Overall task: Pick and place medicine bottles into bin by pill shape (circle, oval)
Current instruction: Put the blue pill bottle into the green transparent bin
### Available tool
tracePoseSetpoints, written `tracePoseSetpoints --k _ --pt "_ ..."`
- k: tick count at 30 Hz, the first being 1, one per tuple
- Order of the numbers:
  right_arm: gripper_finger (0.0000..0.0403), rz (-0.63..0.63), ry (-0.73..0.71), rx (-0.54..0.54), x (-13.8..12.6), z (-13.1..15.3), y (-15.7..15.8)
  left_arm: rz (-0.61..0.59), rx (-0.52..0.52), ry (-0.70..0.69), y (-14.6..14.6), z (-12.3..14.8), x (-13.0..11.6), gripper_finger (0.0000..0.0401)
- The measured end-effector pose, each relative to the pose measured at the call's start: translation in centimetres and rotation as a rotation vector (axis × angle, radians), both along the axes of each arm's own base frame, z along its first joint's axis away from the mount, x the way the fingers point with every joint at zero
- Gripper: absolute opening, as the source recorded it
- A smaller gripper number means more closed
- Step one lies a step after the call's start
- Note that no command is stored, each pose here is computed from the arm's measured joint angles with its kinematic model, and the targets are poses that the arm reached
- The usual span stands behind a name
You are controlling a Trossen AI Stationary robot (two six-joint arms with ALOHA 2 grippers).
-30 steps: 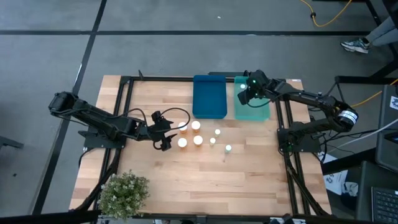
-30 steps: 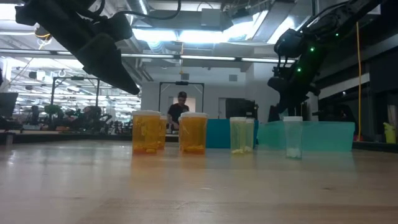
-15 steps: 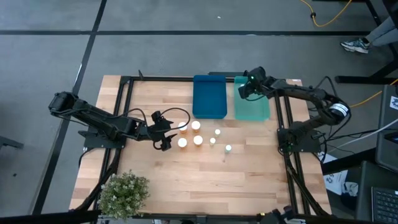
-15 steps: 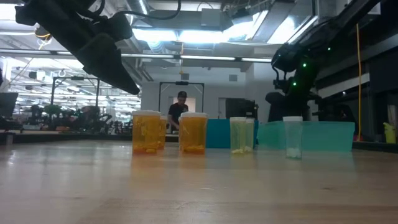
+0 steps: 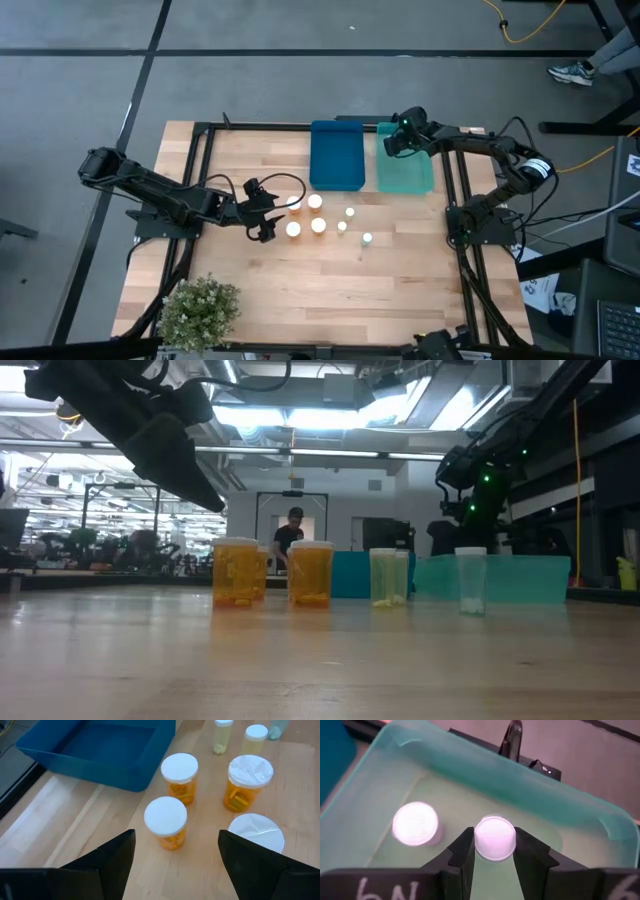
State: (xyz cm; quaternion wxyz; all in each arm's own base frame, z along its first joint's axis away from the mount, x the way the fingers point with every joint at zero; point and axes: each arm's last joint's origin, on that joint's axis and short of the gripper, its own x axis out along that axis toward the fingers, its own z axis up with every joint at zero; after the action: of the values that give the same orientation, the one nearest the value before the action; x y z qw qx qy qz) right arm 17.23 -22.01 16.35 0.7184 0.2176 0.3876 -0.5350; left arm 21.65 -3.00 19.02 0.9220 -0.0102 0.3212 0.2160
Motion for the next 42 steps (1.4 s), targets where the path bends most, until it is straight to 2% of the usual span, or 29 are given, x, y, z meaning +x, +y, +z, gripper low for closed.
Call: tracePoseSetpoints --k 4,11,33,42 --pt "0.0116 -0.006 -0.001 -0.012 0.0 0.1 -0.1 0.000 0.000 0.000 0.0 0.0 0.0 0.0277" --pt "0.0154 -0.016 0.010 -0.017 -0.1 0.1 -0.1 0.000 0.000 0.000 0.0 0.0 0.0 0.0277" --pt "0.0162 -0.007 0.077 -0.047 -0.2 0.1 -0.1 0.000 0.000 0.000 0.0 0.0 0.0 0.0277" --pt "0.0162 0.047 0.091 -0.154 -0.9 3.1 0.6 0.000 0.000 0.000 0.0 0.0 0.0 0.0277"
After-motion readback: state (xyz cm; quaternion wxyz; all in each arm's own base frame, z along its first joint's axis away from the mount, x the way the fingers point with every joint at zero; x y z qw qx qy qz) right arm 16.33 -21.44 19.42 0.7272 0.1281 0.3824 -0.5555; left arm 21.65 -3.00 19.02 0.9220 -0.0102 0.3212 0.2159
